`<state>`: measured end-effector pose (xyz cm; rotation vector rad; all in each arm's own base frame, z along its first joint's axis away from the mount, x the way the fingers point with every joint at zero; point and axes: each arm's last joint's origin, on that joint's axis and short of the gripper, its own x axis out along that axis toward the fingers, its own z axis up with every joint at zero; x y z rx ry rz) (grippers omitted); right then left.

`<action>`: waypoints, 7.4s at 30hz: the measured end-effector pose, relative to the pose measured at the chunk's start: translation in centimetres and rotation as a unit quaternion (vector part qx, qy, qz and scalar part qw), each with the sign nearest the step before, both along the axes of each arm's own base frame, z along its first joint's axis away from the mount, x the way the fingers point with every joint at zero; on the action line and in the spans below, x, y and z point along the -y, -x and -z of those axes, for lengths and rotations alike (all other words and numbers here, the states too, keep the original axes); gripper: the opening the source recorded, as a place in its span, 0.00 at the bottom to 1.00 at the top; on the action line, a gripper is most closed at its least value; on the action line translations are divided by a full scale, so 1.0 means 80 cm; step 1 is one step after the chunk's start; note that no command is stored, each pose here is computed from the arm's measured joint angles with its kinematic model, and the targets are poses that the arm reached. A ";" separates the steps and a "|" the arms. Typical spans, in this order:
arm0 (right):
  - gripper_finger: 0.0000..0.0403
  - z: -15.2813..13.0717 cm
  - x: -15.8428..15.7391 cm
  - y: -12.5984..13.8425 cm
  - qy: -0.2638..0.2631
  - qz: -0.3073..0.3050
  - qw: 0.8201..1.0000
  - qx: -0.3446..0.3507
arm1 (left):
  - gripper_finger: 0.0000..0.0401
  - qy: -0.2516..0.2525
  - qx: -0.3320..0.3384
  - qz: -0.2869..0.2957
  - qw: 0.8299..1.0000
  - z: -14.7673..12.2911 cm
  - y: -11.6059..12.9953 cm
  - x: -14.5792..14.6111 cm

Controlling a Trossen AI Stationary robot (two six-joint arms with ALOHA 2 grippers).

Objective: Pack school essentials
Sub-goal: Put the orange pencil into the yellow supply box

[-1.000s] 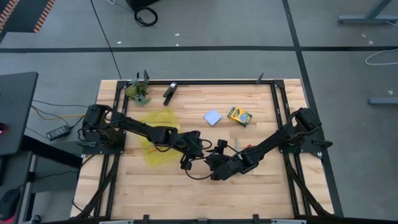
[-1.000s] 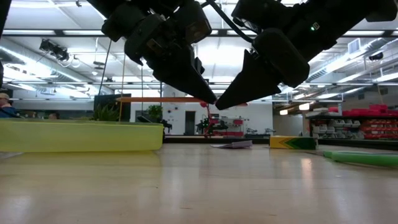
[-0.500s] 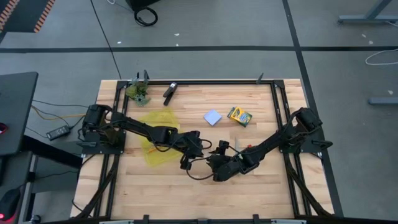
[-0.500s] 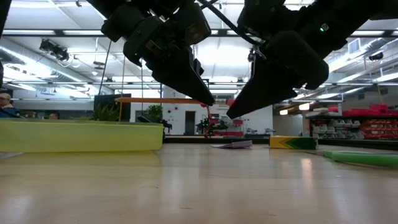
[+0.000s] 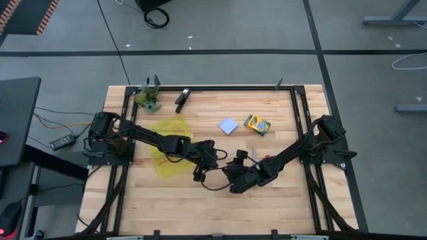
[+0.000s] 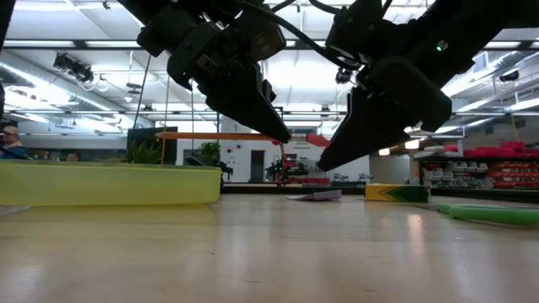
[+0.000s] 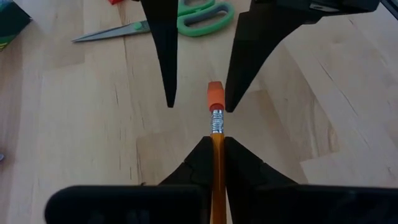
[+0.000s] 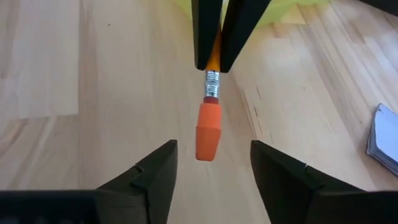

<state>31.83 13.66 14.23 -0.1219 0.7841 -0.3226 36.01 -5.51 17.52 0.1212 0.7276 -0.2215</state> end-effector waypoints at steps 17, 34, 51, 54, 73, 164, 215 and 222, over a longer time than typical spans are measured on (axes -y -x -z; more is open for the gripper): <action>0.31 -0.002 0.000 -0.001 0.003 -0.003 1.000 -0.002 | 0.07 0.000 -0.001 -0.001 1.000 0.000 0.000 0.000; 0.19 -0.003 -0.001 -0.002 0.002 -0.003 1.000 0.000 | 0.07 0.000 -0.002 -0.001 1.000 0.000 0.000 0.000; 0.13 -0.012 0.001 -0.011 -0.008 -0.018 1.000 0.000 | 0.06 0.000 -0.005 0.000 1.000 0.001 0.001 0.000; 0.13 -0.012 0.003 -0.012 -0.009 -0.016 1.000 0.000 | 0.07 0.000 -0.005 0.000 1.000 0.001 0.001 0.000; 0.13 -0.013 0.006 -0.015 -0.009 -0.022 1.000 0.001 | 0.06 -0.001 -0.004 0.000 1.000 0.001 0.001 0.000; 0.16 -0.017 0.011 -0.023 -0.008 -0.019 0.999 0.028 | 0.06 0.009 0.018 0.009 1.000 -0.004 -0.003 0.004; 0.48 -0.005 0.008 -0.001 0.001 0.006 0.999 -0.045 | 0.05 -0.016 -0.015 -0.018 1.000 -0.009 0.009 -0.001; 0.48 -0.002 0.011 0.004 0.023 0.013 0.998 -0.063 | 0.05 -0.020 -0.023 -0.030 0.999 -0.012 0.013 -0.002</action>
